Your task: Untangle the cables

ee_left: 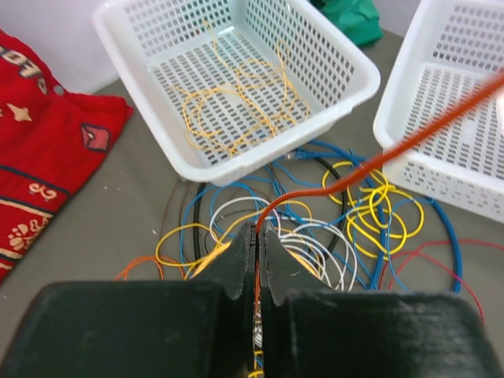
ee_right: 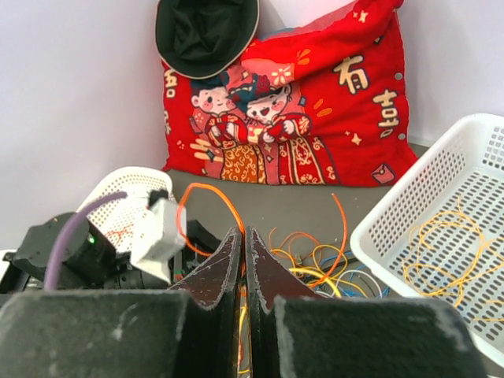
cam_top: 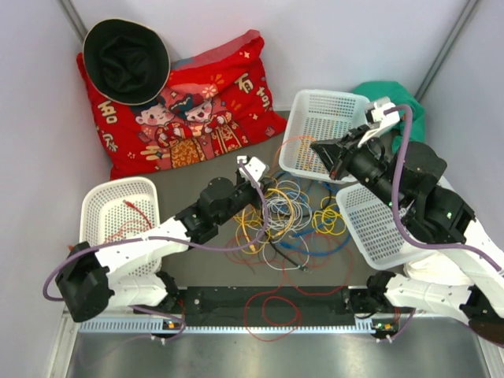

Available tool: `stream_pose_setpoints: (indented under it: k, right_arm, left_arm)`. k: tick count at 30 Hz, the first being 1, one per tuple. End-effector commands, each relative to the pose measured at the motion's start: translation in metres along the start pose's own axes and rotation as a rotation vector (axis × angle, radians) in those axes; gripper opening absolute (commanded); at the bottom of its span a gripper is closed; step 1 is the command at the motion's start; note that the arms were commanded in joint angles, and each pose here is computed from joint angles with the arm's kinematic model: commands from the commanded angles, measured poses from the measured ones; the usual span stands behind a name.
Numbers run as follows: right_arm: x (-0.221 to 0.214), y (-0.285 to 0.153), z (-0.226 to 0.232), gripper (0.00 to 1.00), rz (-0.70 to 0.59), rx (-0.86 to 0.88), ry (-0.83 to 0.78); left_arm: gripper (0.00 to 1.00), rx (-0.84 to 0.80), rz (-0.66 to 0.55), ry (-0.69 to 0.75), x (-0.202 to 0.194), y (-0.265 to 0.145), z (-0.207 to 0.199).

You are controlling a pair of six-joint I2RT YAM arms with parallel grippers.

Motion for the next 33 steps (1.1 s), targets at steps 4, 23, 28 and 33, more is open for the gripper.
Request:
stream_pose_setpoints:
  k: [4, 23, 28, 33]
  right_arm:
    - [0.004, -0.014, -0.004, 0.0, -0.045, -0.007, 0.026]
    - [-0.039, -0.014, -0.004, 0.99, 0.049, -0.011, 0.078]
    - [-0.05, -0.005, -0.001, 0.99, 0.068, 0.009, 0.086]
    - [-0.056, 0.002, 0.004, 0.99, 0.076, 0.043, 0.092]
  left_arm:
    - [0.0, 0.148, -0.174, -0.034, 0.069, -0.02, 0.002]
    - [0.0, 0.938, -0.251, -0.47, 0.255, -0.137, 0.058]
    - [0.0, 1.013, -0.357, -0.454, 0.287, -0.172, 0.062]
    - [0.0, 1.163, -0.388, -0.426, 0.289, -0.195, 0.065]
Point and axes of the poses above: each gripper's point midway between its finger pads, its own y axis out along the fingers, its own z axis along the line the jaws close on, x = y × z, the point moved 10 cm from there along -y, back along the fingers, and after that the axes turned 11 degrees about -y, right-handed, at the moved point
